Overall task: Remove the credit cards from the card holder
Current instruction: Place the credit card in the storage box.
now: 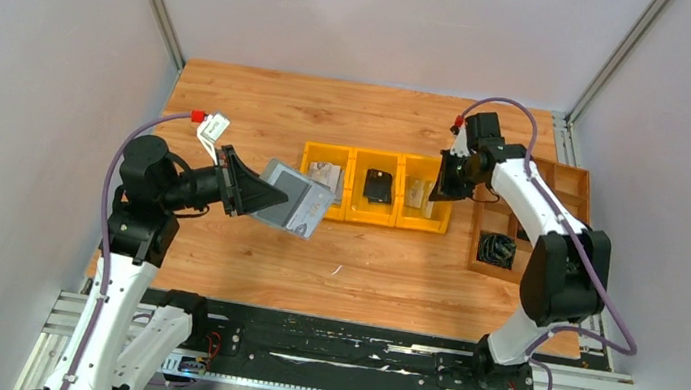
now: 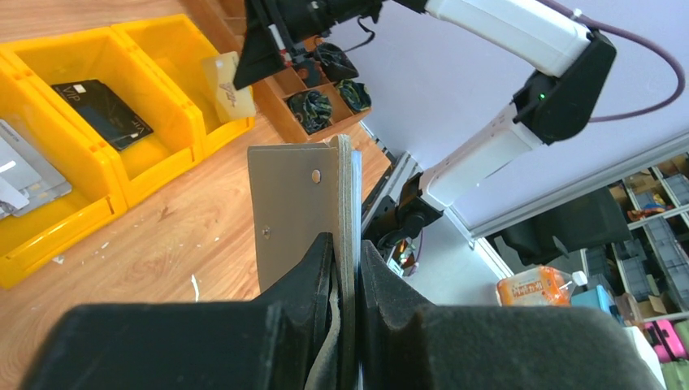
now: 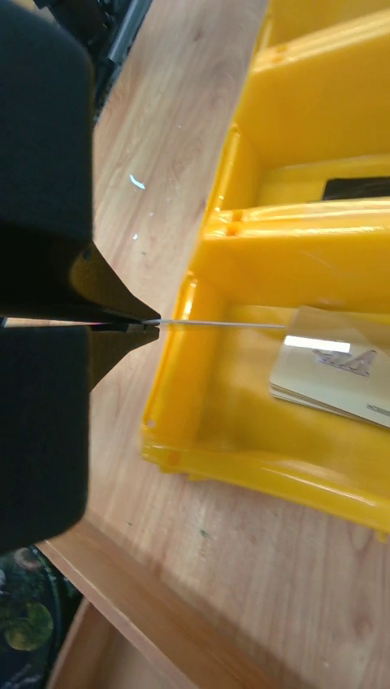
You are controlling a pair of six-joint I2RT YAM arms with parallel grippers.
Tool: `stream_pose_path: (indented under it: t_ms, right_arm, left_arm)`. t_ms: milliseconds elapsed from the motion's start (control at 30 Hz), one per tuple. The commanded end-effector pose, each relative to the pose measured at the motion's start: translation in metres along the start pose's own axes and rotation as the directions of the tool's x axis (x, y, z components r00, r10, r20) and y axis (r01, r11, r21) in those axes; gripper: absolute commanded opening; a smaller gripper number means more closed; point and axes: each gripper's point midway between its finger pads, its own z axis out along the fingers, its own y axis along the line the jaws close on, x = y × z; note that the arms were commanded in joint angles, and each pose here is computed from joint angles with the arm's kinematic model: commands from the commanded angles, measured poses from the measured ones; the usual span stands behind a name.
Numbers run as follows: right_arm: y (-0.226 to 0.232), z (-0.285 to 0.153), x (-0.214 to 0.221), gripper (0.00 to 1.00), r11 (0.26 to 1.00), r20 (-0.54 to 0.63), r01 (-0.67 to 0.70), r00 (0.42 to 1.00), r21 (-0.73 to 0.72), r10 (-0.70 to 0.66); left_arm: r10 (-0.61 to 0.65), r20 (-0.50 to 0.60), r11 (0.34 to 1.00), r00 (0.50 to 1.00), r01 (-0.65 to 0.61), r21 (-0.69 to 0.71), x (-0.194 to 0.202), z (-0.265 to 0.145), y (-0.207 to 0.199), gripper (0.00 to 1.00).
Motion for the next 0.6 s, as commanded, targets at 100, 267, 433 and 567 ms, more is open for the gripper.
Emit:
stream_pose_path:
  t_ms: [100, 267, 433, 567]
  right_arm:
    - [-0.002, 0.031, -0.022, 0.00, 0.999, -0.049, 0.019, 0.999, -0.034, -0.020]
    - [0.006, 0.058, -0.029, 0.00, 0.994, -0.066, -0.009, 0.998, -0.106, 0.002]
    - [0.007, 0.074, -0.031, 0.13, 0.994, -0.062, -0.019, 0.998, -0.106, 0.013]
    - [0.001, 0.068, -0.032, 0.40, 1.000, -0.054, -0.005, 0.999, -0.022, 0.004]
  left_arm:
    - [0.070, 0.020, 0.997, 0.997, -0.071, 0.037, -0.011, -0.003, -0.019, 0.00]
    - [0.056, 0.017, 0.998, 0.998, -0.057, 0.040, -0.009, -0.004, -0.019, 0.00]
    - [0.061, 0.019, 0.997, 0.998, -0.062, 0.051, -0.010, -0.005, -0.025, 0.00]
    - [0.060, 0.020, 0.997, 0.998, -0.061, 0.054, -0.010, -0.005, -0.026, 0.00]
